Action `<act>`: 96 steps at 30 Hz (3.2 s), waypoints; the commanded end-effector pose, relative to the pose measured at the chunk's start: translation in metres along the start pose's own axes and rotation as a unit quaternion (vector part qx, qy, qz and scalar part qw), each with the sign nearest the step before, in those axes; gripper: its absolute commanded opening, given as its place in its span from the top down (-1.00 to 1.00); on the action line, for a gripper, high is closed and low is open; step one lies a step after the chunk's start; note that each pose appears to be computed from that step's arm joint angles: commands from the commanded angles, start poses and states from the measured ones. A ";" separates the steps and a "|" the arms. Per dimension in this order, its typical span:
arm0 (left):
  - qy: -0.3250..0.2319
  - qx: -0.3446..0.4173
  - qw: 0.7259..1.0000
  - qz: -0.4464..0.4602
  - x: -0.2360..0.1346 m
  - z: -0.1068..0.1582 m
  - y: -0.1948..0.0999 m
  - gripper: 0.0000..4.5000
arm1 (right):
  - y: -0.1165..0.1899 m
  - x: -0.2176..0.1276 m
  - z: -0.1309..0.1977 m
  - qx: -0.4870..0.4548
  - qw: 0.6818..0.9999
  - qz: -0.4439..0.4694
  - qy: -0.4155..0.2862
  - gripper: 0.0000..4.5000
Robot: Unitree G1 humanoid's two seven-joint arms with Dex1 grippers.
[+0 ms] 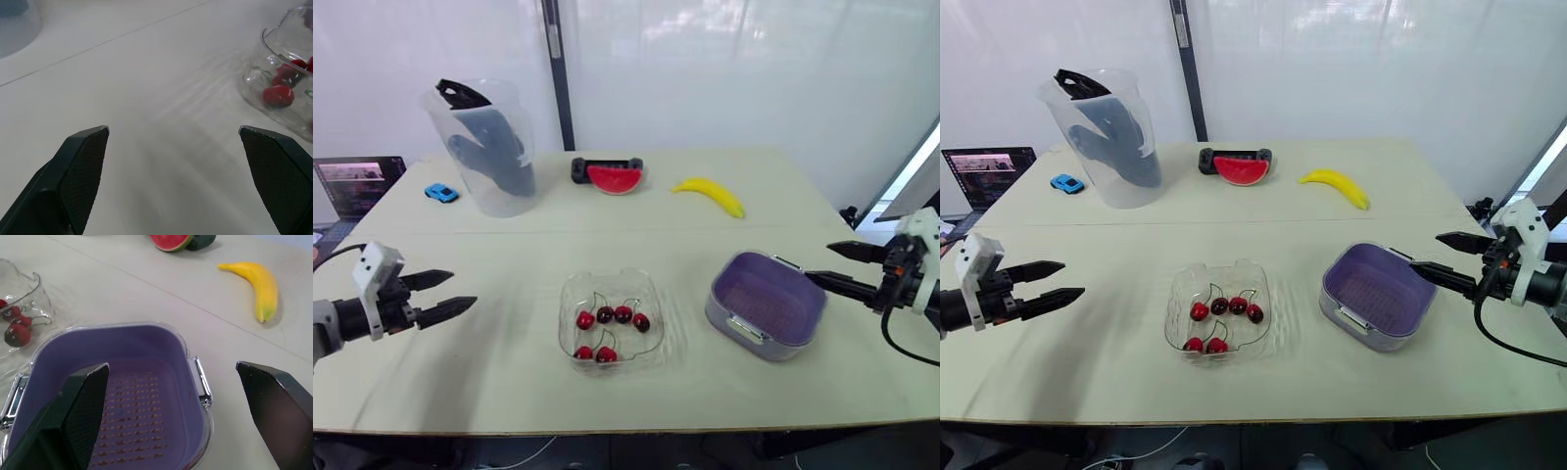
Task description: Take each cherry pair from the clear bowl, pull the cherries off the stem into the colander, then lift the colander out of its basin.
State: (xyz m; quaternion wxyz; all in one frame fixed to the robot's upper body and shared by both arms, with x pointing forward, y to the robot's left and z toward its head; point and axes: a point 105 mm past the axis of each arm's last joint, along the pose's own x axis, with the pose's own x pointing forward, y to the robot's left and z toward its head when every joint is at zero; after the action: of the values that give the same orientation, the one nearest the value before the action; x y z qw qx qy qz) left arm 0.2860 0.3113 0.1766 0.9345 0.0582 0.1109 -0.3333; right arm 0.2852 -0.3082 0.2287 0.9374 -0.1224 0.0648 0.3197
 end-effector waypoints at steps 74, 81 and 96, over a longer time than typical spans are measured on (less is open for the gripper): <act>-0.094 0.135 0.982 -0.096 0.011 0.030 -0.085 -1.00 | 0.251 0.242 0.012 -0.180 0.933 0.207 0.233 -0.38; -0.095 0.134 0.982 -0.099 0.014 0.033 -0.085 -1.00 | 0.252 0.241 0.009 -0.185 0.931 0.205 0.239 -0.05; -0.110 0.112 0.982 -0.103 0.023 0.040 -0.080 -1.00 | 0.257 0.229 0.029 -0.199 0.933 0.232 0.190 0.17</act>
State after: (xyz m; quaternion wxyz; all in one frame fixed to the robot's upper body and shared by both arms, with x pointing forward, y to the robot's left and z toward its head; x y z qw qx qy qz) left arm 0.2588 0.2263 0.1999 0.8877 0.1160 -0.0192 -0.4452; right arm 0.3135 0.0234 0.1400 0.7615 -0.3494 0.2488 0.4859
